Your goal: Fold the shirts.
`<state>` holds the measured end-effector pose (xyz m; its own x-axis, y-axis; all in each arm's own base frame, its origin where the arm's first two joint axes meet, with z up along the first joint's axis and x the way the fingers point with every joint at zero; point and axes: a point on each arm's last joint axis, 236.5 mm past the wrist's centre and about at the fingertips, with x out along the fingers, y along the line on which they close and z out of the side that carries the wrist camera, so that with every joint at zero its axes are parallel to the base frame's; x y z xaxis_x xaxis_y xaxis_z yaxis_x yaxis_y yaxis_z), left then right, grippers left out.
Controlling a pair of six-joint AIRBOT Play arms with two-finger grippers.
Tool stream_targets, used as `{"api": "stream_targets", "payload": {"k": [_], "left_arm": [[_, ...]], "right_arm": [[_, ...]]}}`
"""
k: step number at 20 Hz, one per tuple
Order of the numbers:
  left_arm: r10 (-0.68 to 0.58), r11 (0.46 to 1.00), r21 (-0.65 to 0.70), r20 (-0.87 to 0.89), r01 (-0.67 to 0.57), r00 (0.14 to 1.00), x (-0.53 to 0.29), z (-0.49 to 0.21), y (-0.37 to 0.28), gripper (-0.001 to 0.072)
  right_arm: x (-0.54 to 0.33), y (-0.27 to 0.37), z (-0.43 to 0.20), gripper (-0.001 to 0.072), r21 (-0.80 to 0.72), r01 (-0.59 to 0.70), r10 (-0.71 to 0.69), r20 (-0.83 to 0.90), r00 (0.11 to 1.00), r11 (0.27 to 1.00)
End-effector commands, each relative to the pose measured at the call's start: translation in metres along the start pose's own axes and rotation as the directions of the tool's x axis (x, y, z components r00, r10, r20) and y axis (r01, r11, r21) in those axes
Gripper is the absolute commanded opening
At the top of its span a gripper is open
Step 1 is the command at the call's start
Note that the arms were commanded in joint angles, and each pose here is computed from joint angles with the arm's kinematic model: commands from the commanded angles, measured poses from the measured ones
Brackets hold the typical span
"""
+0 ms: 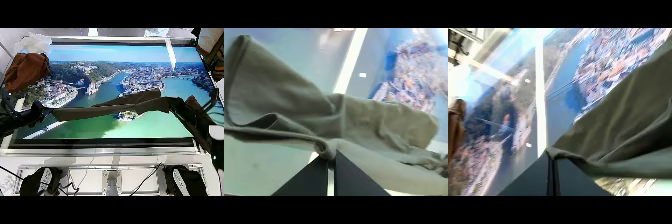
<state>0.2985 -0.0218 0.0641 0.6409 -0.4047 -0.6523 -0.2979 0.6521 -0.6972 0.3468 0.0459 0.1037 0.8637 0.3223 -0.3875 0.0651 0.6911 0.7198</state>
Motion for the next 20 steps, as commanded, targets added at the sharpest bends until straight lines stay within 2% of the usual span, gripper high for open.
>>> {"api": "stream_targets", "payload": {"k": [1, 5, 9, 11, 15, 20], "left_arm": [[0.044, 0.999, 0.006, -0.008, -0.044, 0.999, 0.002, -0.003, 0.011, 0.0012], [0.027, 1.000, 0.007, -0.005, -0.027, 1.000, 0.026, -0.016, 0.004, 0.0011], [-0.007, 0.999, 0.049, 0.133, 0.000, 0.991, 0.050, 0.004, -0.018, 0.0011], [0.020, 0.999, 0.036, 0.180, -0.027, 0.983, 0.062, 0.017, -0.011, 0.0011], [0.107, 0.994, -0.028, 0.109, -0.105, 0.988, 0.095, 0.010, 0.023, 0.0011], [0.168, 0.986, -0.030, 0.071, -0.166, 0.983, 0.123, 0.002, 0.045, 0.0011]], "right_arm": [[0.033, -0.016, 0.010, 0.0028, -0.041, 0.042, -0.044, -0.058, 0.997, 0.998], [0.075, -0.027, -0.001, 0.0028, -0.089, 0.057, -0.069, -0.141, 0.988, 0.994], [0.113, -0.045, 0.003, 0.0028, -0.122, 0.098, -0.117, -0.156, 0.981, 0.988], [0.129, -0.056, 0.003, 0.0028, -0.137, 0.111, -0.134, -0.176, 0.975, 0.984], [0.153, -0.087, -0.003, 0.0028, -0.124, 0.170, -0.192, -0.192, 0.962, 0.978], [0.170, -0.127, -0.023, 0.0029, -0.118, 0.239, -0.261, -0.228, 0.938, 0.964]]}}
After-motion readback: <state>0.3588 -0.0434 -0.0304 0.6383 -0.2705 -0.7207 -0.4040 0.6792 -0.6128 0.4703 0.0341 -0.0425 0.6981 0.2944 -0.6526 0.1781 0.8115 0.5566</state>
